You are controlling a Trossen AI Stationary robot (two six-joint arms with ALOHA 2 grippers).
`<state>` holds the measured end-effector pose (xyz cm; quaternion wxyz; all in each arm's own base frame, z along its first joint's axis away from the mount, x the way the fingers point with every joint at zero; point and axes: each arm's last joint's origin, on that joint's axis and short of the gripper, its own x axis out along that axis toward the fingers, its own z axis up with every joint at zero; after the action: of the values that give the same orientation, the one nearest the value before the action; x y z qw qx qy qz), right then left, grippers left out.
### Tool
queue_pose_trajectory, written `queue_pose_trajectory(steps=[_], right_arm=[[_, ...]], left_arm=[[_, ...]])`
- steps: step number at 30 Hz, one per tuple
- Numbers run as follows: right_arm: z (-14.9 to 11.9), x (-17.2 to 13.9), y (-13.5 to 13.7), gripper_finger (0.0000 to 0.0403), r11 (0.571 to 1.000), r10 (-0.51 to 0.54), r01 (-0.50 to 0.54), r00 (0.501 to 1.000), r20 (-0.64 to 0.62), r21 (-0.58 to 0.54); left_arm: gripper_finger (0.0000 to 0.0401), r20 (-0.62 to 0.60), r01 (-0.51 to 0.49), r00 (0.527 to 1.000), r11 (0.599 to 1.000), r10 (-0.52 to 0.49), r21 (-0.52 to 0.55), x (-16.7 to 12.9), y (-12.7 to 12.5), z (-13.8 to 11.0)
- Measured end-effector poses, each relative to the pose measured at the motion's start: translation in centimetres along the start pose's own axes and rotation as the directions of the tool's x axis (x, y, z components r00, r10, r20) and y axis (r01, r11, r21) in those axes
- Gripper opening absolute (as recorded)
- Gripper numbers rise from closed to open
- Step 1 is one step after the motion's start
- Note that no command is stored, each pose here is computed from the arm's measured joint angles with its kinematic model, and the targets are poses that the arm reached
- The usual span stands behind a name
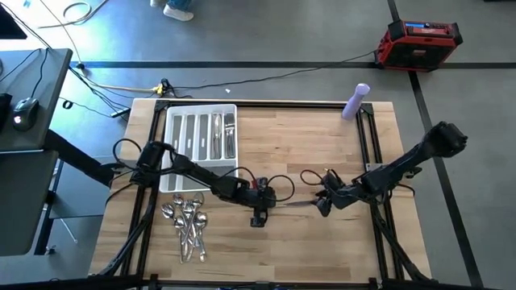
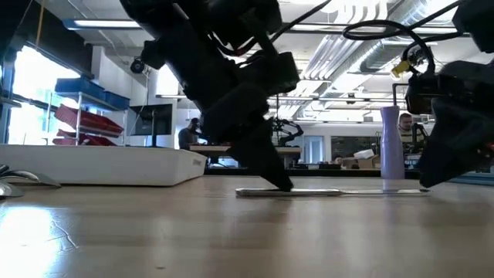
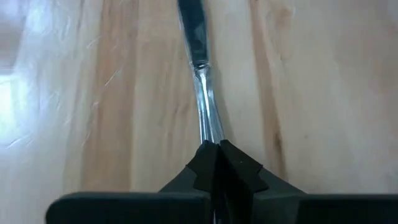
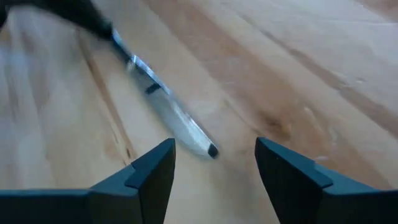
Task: Sort silverware
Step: Put the knife in the silverware tray
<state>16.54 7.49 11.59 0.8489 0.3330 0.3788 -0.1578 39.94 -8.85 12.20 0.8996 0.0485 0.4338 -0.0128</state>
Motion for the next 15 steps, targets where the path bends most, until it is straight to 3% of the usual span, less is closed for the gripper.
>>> queue_pose_trajectory(steps=[7, 10, 15], right_arm=[[-0.1, 0.6, 0.1, 0.0204, 1.000, 0.005, -0.006, 1.000, -0.009, -0.024], [0.1, 1.0, 0.4, 0.0204, 0.999, 0.039, -0.039, 0.999, -0.012, -0.023], [0.3, 2.2, 0.9, 0.0204, 0.992, 0.123, -0.124, 0.992, -0.035, -0.023]], left_arm=[[0.0015, 0.144, 0.036, 0.988, 0.996, -0.048, 0.085, -3.8, -1.7, 2.4], [0.0013, 0.167, 0.058, 0.982, 0.987, -0.083, 0.147, -2.9, -2.5, 2.2], [0.0001, 0.226, 0.022, 0.973, 0.990, -0.054, 0.141, -0.5, -2.1, 2.0]])
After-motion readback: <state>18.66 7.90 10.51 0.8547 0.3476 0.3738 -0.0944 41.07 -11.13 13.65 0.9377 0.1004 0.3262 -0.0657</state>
